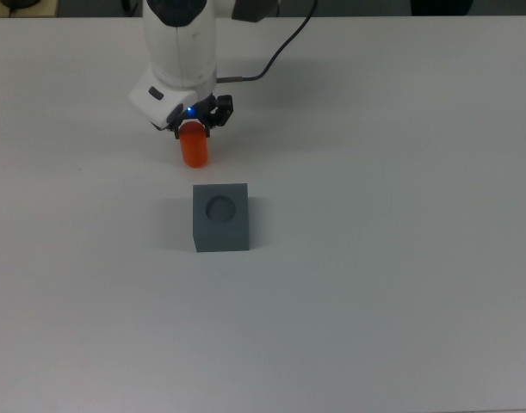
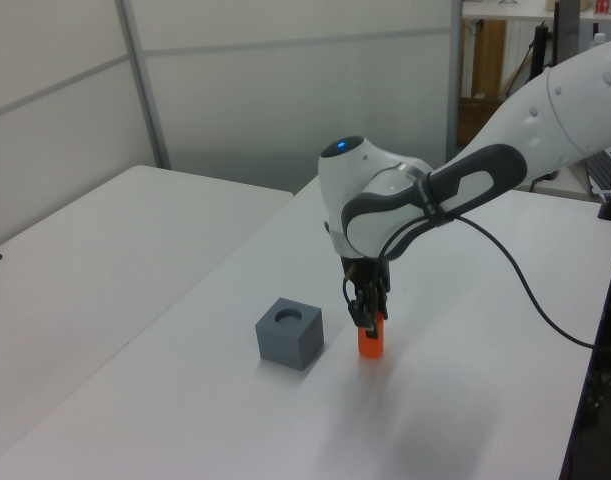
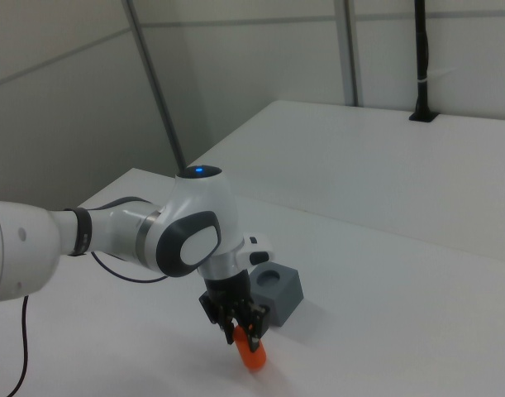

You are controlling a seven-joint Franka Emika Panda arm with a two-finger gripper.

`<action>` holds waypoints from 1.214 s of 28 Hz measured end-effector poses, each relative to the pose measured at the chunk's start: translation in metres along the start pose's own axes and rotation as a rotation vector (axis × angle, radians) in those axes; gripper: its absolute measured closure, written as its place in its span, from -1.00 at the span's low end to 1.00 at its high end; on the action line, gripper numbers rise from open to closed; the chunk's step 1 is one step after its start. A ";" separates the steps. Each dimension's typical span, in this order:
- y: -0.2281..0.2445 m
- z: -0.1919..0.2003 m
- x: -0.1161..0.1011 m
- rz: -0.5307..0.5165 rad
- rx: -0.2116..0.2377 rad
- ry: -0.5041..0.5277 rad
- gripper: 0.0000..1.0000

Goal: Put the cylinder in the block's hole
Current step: 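Lift the cylinder and carry it above the grey cube's hole, then lower the cylinder into the hole and open the gripper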

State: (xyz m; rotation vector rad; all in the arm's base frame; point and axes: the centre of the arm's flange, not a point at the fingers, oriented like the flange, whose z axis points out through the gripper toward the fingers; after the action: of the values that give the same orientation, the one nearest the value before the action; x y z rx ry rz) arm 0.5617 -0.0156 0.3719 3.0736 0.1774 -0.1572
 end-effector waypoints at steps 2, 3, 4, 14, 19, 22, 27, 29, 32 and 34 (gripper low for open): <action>0.005 -0.015 0.000 0.008 -0.002 0.010 0.00; 0.007 -0.023 0.000 0.012 -0.002 0.011 0.00; 0.008 -0.032 0.001 0.015 -0.003 0.014 0.00; 0.005 -0.117 0.025 0.013 -0.005 0.121 0.00; -0.010 -0.116 0.048 -0.014 -0.008 0.130 0.00; -0.015 -0.106 0.065 -0.024 -0.010 0.137 0.00; -0.016 -0.094 0.086 -0.024 -0.014 0.179 0.00; -0.016 -0.090 0.091 -0.023 -0.014 0.186 0.00; -0.017 -0.086 0.093 -0.023 -0.014 0.184 0.00; -0.019 -0.084 0.094 -0.025 -0.014 0.181 0.00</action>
State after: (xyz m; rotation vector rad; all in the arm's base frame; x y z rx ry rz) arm 0.6608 0.0188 0.4449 3.0701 0.2248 0.1218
